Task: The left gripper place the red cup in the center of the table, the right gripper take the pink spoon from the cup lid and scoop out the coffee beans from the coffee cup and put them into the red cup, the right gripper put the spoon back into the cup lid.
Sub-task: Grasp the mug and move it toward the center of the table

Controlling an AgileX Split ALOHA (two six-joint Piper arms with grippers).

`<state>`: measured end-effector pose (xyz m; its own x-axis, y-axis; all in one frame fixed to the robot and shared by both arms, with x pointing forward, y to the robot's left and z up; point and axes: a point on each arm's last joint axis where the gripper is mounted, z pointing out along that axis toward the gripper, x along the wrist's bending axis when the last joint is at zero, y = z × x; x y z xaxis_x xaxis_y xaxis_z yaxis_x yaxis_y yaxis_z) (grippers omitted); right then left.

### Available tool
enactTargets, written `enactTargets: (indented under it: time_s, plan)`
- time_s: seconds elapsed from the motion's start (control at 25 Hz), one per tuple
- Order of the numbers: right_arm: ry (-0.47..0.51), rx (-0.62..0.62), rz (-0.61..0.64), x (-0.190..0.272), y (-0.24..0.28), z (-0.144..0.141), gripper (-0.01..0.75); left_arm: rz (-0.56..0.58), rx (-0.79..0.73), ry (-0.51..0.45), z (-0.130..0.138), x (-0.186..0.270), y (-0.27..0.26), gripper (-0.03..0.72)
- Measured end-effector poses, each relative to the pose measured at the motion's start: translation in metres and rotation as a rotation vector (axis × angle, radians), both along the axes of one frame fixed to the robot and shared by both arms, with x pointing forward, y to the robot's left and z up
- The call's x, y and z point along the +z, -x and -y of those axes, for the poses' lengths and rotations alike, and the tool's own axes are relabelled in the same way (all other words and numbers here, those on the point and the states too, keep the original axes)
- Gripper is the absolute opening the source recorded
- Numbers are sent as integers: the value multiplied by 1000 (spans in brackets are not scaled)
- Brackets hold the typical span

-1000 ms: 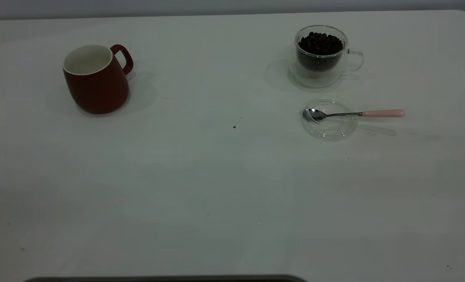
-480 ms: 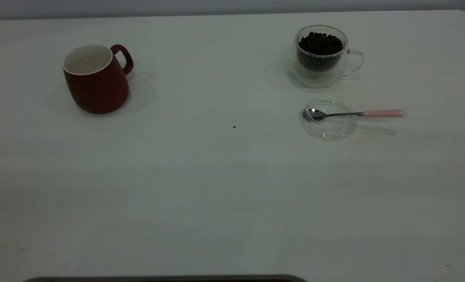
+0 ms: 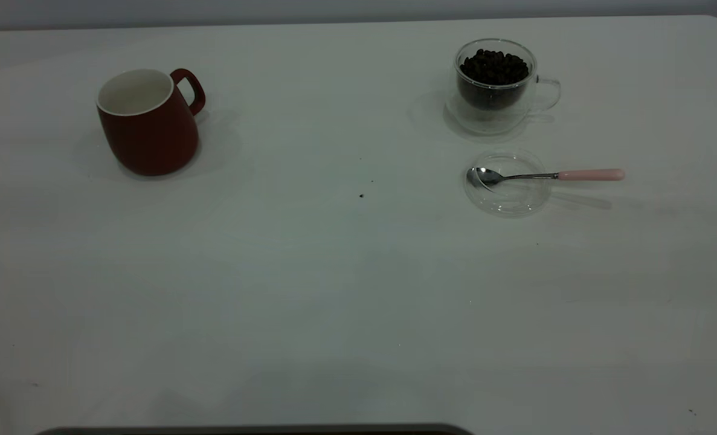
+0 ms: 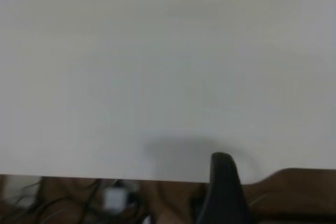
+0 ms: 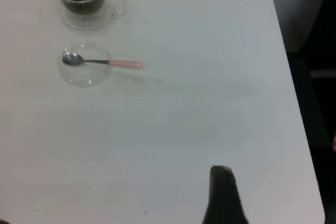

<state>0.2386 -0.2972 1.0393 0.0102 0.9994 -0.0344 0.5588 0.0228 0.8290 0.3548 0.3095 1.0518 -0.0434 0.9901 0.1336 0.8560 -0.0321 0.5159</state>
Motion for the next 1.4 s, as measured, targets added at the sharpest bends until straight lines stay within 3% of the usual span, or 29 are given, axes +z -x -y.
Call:
enactTargets:
  time_s: [0.24, 0.6, 1.04, 1.2, 1.4]
  plan:
    - [-1, -1, 0, 0, 0, 0, 560, -138, -16, -60, -3, -24, -77, 586]
    - [0, 0, 0, 0, 0, 0, 560, -253, -22, -83, -36, -68, -181, 586]
    - [0, 0, 0, 0, 0, 0, 560, -460, -461, -82, -37, -157, -306, 586]
    - [0, 0, 0, 0, 0, 0, 560, -451, -629, -137, -33, -176, -331, 586]
    - [0, 0, 0, 0, 0, 0, 560, -384, -908, -268, -7, -195, -345, 586]
